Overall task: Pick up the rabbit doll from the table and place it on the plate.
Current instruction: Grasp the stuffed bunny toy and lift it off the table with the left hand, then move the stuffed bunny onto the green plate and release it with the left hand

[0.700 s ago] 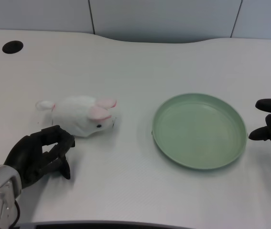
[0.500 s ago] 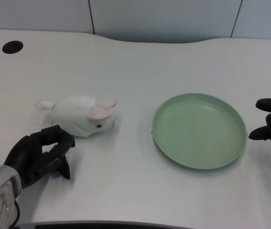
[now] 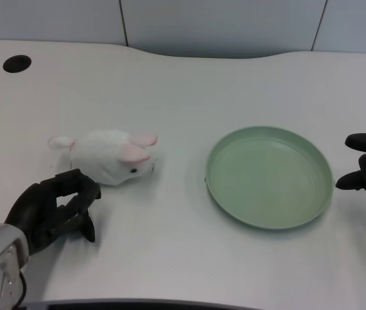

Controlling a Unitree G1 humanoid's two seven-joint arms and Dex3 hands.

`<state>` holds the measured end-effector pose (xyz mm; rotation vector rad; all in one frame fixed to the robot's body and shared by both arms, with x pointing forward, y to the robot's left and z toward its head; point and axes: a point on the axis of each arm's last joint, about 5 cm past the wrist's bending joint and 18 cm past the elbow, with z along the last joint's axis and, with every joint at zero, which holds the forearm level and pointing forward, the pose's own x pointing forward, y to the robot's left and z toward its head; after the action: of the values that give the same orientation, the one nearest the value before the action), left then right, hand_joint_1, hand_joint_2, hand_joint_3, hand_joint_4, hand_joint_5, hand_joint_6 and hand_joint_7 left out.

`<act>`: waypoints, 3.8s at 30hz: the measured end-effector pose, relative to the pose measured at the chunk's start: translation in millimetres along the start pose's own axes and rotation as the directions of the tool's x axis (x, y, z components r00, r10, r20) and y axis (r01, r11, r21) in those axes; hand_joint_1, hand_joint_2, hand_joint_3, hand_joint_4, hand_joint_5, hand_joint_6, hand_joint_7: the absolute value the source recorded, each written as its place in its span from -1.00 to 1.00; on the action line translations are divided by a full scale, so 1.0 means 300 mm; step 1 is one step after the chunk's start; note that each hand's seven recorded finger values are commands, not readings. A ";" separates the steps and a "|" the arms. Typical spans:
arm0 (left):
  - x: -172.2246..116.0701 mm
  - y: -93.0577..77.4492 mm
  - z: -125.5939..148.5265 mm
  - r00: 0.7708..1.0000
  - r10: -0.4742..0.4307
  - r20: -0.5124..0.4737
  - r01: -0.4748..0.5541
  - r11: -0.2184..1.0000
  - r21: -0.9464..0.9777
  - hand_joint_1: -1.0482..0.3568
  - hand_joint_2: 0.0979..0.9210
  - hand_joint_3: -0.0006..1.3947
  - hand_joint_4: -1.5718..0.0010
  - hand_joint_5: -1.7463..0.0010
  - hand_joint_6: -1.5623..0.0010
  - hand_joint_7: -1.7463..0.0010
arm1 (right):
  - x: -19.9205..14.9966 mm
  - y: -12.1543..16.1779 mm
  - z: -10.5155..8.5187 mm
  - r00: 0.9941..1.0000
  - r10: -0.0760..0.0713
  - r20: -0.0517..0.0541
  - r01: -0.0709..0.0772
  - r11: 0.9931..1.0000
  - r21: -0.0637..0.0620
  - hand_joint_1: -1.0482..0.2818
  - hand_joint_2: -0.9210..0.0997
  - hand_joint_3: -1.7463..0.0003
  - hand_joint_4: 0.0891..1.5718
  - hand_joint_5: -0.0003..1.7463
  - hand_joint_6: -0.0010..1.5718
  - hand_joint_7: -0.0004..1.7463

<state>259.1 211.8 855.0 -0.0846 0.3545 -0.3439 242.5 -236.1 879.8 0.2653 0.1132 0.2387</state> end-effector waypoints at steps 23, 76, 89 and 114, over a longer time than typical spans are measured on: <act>-0.020 -0.039 0.227 0.814 -0.190 0.550 -0.504 0.242 0.829 -0.46 0.99 -0.79 0.51 0.26 0.33 0.77 | 0.009 0.0242 -0.0081 1.000 0.004 0.002 -0.004 1.000 -0.010 0.15 -1.00 0.34 -0.86 0.72 -0.70 0.28; 0.265 -0.211 0.381 0.975 0.132 -0.181 0.204 -0.193 0.960 -0.96 0.62 -1.00 0.88 0.95 0.86 0.97 | -0.106 0.0349 -0.0268 0.999 0.031 0.025 -0.031 0.999 0.014 0.08 -1.00 0.38 -0.88 0.77 -0.68 0.32; 0.261 -0.215 0.308 0.994 0.094 -0.053 0.073 -0.222 0.972 -0.45 0.53 -1.00 0.32 0.73 0.19 0.84 | -0.158 0.0483 -0.0305 1.000 0.018 0.014 -0.019 0.999 0.042 0.11 -1.00 0.34 -0.88 0.78 -0.73 0.31; 0.247 -0.196 0.287 0.954 -0.035 0.299 -0.301 -0.142 0.943 0.24 0.97 -0.94 0.00 -1.00 0.21 -0.69 | -0.137 0.0287 -0.0376 1.000 0.020 0.000 -0.020 0.999 0.044 0.12 -1.00 0.33 -0.86 0.76 -0.72 0.32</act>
<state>336.4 133.0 919.6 1.5568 -0.2648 -0.3054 199.2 -235.5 874.6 0.3100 0.1166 0.2562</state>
